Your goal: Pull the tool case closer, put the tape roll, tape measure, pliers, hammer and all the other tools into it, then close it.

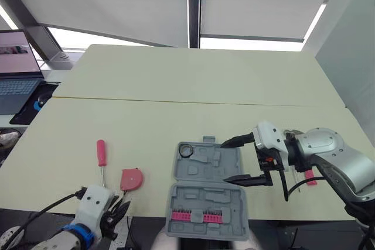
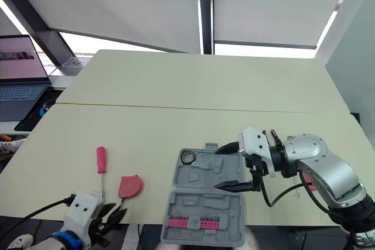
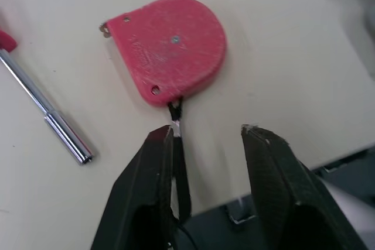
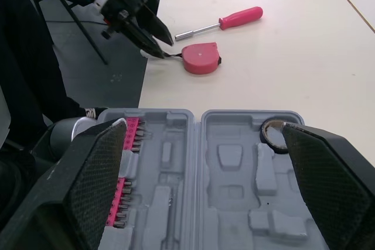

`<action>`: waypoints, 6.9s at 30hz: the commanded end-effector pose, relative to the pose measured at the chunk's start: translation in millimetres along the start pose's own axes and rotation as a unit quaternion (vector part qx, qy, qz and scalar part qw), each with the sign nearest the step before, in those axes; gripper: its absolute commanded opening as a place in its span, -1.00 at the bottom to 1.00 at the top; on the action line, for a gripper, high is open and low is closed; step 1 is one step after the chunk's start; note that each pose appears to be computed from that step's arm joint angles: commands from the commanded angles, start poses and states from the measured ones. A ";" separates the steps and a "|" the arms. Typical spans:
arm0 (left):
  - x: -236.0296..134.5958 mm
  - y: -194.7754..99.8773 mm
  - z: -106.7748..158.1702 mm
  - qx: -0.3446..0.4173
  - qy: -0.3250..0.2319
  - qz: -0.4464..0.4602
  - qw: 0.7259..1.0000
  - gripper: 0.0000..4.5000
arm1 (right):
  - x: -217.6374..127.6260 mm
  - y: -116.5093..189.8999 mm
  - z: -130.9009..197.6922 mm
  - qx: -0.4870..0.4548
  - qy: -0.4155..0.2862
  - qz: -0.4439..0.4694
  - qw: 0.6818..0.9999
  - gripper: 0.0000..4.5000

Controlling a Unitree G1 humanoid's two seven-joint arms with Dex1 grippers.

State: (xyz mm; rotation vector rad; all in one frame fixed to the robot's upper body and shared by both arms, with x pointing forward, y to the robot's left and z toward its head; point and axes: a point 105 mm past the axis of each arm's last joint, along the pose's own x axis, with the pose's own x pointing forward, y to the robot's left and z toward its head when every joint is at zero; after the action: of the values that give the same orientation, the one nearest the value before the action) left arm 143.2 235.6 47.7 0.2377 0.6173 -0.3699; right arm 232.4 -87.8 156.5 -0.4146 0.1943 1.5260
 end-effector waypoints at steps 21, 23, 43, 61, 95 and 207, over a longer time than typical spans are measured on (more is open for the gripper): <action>34.0 78.9 43.5 0.310 -0.030 -0.293 0.904 0.99 | 7.8 16.6 17.3 -0.011 -0.014 -0.011 1.000 1.00; 42.1 80.0 40.1 0.314 -0.030 -0.291 0.903 0.99 | 8.1 16.2 17.6 -0.010 -0.014 -0.012 1.000 1.00; 85.3 73.7 30.0 0.299 -0.023 -0.295 0.907 0.99 | 4.0 16.1 14.7 -0.009 -0.005 -0.019 1.000 1.00; 82.4 77.7 18.8 0.317 -0.013 -0.270 0.909 0.45 | 2.7 10.0 8.4 -0.018 0.011 -0.041 0.999 1.00; 63.7 -33.9 159.2 0.419 -0.184 -0.375 0.807 0.45 | 97.4 -11.4 9.7 0.531 -0.125 -0.058 0.836 0.92; 22.7 -108.4 132.3 0.358 -0.240 -0.470 0.770 1.00 | -73.6 30.2 -153.2 -0.036 0.183 -0.076 0.979 0.98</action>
State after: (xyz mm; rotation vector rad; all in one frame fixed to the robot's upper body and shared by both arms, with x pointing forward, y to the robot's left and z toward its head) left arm 188.9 92.1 120.5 0.5280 0.0255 -1.5840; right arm 213.9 -215.3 35.2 -0.7399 0.4045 1.3090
